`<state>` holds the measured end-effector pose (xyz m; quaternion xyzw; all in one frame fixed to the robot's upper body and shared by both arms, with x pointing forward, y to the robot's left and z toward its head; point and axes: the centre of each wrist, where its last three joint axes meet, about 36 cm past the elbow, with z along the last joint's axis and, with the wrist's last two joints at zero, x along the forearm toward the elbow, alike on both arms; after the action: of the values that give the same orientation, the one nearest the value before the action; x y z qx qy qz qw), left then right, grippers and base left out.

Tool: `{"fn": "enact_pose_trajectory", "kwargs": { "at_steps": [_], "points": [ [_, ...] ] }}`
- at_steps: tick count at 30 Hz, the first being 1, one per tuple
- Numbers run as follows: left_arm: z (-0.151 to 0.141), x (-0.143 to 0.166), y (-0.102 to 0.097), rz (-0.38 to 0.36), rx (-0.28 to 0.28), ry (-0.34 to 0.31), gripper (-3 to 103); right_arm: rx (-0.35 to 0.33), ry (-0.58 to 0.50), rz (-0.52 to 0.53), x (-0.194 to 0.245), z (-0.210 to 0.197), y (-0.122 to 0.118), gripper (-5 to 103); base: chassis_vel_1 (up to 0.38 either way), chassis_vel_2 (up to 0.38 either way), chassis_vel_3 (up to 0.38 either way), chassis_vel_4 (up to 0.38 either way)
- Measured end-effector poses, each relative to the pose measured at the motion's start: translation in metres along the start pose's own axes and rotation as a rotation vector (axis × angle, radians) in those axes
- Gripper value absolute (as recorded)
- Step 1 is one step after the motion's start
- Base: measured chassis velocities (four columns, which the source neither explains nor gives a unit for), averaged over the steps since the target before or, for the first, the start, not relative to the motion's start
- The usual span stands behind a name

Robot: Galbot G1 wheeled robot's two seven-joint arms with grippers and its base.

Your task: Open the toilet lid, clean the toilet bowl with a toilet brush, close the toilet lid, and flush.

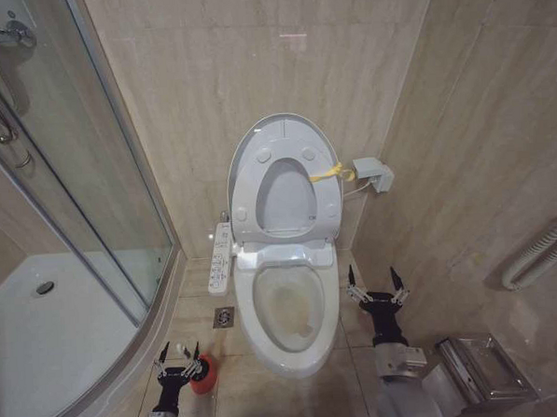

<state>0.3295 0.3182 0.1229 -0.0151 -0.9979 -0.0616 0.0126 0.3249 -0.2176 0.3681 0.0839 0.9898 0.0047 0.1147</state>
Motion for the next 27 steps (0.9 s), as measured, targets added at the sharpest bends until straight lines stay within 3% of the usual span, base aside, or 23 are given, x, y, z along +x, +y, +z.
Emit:
{"fn": "enact_pose_trajectory", "kwargs": {
  "at_steps": [11, 12, 19, 20, 27],
  "points": [
    [0.007, -0.004, -0.005, 0.012, 0.022, 0.006, 95, 0.0, 0.0, 0.0, 0.0, 0.0, 0.0, 100, 0.0, 0.0, 0.0, 0.0],
    [0.007, -0.003, -0.004, 0.013, 0.026, 0.005, 89, 0.0, 0.0, 0.0, 0.0, 0.0, 0.0, 100, 0.0, 0.0, 0.0, 0.0],
    [0.014, -0.002, 0.003, 0.034, 0.03, -0.007, 89, 0.0, 0.0, 0.0, 0.0, 0.0, 0.0, 100, 0.0, 0.0, 0.0, 0.0],
    [0.016, -0.003, 0.004, 0.039, 0.028, -0.009, 62, 0.0, 0.0, 0.0, 0.0, 0.0, 0.0, 100, 0.0, 0.0, 0.0, 0.0],
    [0.022, -0.005, 0.005, 0.052, 0.024, -0.012, 62, 0.0, 0.0, 0.0, 0.0, 0.0, 0.0, 100, 0.0, 0.0, 0.0, 0.0]
  ]
}}
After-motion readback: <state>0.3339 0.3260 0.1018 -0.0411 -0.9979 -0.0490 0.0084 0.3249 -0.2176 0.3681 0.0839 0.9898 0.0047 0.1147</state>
